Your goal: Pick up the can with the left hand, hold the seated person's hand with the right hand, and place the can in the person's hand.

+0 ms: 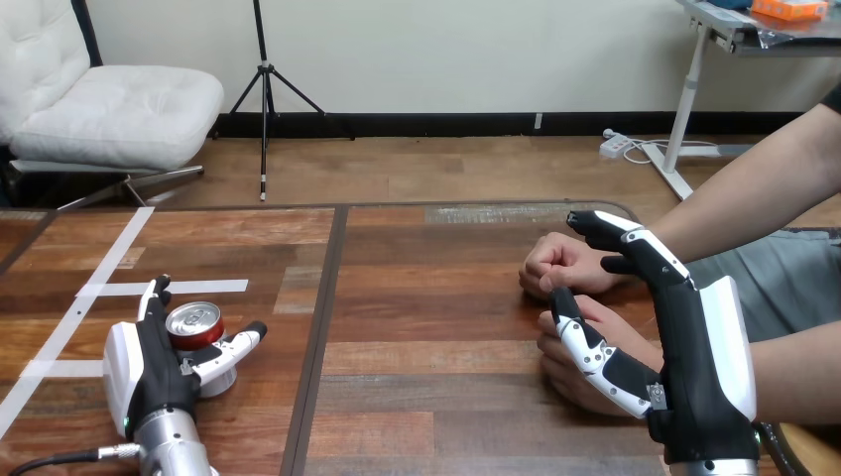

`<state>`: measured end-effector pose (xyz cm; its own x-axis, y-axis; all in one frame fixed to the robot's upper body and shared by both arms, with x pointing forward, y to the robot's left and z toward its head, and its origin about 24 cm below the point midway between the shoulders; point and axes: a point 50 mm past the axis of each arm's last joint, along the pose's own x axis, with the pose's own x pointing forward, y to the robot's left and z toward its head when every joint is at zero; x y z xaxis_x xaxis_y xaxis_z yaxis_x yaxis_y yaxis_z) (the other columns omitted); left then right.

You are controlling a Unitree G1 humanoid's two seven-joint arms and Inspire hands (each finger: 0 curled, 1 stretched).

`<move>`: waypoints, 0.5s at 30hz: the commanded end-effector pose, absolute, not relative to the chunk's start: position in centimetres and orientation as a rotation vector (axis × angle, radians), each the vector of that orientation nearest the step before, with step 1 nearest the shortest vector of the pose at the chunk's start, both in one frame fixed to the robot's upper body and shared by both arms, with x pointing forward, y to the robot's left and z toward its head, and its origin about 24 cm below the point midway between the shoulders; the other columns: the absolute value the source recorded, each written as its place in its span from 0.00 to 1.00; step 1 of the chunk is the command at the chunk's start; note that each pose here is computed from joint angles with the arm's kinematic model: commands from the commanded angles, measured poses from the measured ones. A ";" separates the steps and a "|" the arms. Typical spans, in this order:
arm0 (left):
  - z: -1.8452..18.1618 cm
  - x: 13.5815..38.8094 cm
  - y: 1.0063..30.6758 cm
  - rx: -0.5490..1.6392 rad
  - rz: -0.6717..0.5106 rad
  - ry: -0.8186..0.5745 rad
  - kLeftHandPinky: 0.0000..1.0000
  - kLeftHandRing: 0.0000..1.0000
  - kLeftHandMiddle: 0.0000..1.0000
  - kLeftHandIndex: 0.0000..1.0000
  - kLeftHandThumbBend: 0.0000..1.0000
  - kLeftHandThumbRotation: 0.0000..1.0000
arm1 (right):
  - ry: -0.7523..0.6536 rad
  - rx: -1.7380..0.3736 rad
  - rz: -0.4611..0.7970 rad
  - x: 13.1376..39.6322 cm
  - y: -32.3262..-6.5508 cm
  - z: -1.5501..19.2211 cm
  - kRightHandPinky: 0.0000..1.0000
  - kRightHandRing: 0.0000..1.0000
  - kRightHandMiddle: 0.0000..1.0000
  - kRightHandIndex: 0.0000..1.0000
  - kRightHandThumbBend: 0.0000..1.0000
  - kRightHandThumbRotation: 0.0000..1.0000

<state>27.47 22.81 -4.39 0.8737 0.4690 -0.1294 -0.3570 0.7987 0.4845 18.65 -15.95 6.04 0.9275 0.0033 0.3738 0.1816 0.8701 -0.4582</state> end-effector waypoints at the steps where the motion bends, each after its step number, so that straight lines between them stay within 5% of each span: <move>1: -2.6 29.6 22.5 0.492 0.438 0.198 0.79 0.86 0.89 0.90 0.79 0.14 | -0.462 -0.497 -0.117 19.3 -16.0 7.9 0.72 0.78 0.78 0.75 0.35 0.03; 15: -2.8 29.5 22.5 0.468 0.463 0.212 0.74 0.80 0.82 0.84 0.77 0.04 | -0.456 -0.497 -0.120 19.3 -16.0 7.9 0.72 0.78 0.78 0.75 0.35 0.03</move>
